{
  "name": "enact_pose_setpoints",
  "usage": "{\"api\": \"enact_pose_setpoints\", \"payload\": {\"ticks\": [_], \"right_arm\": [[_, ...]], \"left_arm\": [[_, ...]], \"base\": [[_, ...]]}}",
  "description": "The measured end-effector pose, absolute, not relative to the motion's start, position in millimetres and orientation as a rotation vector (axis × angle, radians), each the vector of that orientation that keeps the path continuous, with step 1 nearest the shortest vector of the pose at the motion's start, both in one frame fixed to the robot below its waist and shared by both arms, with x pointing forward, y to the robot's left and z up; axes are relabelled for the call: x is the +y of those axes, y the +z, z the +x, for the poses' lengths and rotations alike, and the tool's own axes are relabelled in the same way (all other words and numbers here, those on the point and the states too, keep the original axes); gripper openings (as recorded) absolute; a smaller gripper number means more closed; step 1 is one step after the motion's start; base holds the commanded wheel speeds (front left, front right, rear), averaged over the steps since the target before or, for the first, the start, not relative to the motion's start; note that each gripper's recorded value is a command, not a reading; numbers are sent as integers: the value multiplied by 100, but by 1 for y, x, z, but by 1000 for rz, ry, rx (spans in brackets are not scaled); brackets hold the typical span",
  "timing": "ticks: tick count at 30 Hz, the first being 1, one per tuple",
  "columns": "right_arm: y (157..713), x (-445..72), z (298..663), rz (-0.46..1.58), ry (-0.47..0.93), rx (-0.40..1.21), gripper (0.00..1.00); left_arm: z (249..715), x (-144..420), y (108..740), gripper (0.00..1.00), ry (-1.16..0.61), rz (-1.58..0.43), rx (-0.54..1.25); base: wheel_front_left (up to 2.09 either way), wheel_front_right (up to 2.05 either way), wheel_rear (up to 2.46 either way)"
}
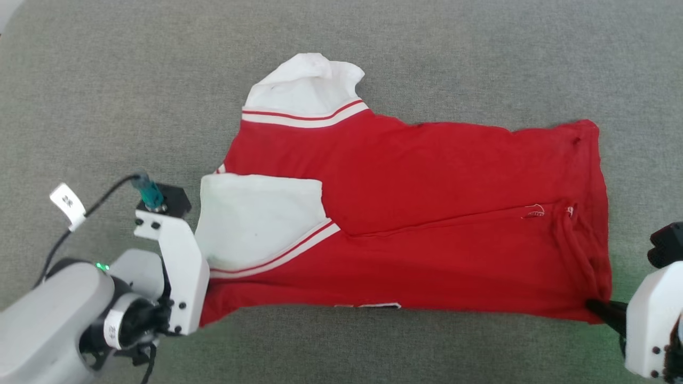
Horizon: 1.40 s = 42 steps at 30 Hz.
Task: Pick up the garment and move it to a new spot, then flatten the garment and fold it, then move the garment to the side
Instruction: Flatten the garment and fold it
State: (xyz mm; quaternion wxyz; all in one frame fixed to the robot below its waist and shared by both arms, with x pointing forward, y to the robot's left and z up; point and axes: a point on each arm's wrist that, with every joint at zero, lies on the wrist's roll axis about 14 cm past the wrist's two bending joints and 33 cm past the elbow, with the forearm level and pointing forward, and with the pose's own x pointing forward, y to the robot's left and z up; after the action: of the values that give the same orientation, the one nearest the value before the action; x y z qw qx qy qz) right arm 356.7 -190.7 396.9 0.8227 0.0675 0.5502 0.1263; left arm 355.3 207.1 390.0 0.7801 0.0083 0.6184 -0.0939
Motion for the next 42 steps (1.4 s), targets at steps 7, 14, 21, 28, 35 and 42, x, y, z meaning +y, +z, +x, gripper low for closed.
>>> {"api": "enact_pose_setpoints", "payload": {"ticks": [7, 14, 21, 28, 35, 42], "right_arm": [[378, -180, 357, 219, 259, 1158, 29], [387, -184, 365, 213, 250, 1078, 100], [434, -198, 388, 234, 191, 815, 100], [485, -214, 409, 214, 107, 490, 100], [515, -225, 417, 212, 26, 240, 100], [501, -233, 413, 220, -30, 226, 100]], "left_arm": [[352, 202, 371, 100, -215, 22, 1370], [375, 207, 390, 100, -208, 44, 1304], [419, 206, 435, 100, -227, 113, 1164], [475, 180, 463, 100, -319, 187, 1028], [535, 146, 470, 100, -402, 237, 935], [579, 122, 453, 100, -421, 273, 950]], "base": [[0, 0, 0], [0, 0, 0], [0, 0, 0], [0, 0, 0], [0, 0, 0], [0, 0, 0]]}}
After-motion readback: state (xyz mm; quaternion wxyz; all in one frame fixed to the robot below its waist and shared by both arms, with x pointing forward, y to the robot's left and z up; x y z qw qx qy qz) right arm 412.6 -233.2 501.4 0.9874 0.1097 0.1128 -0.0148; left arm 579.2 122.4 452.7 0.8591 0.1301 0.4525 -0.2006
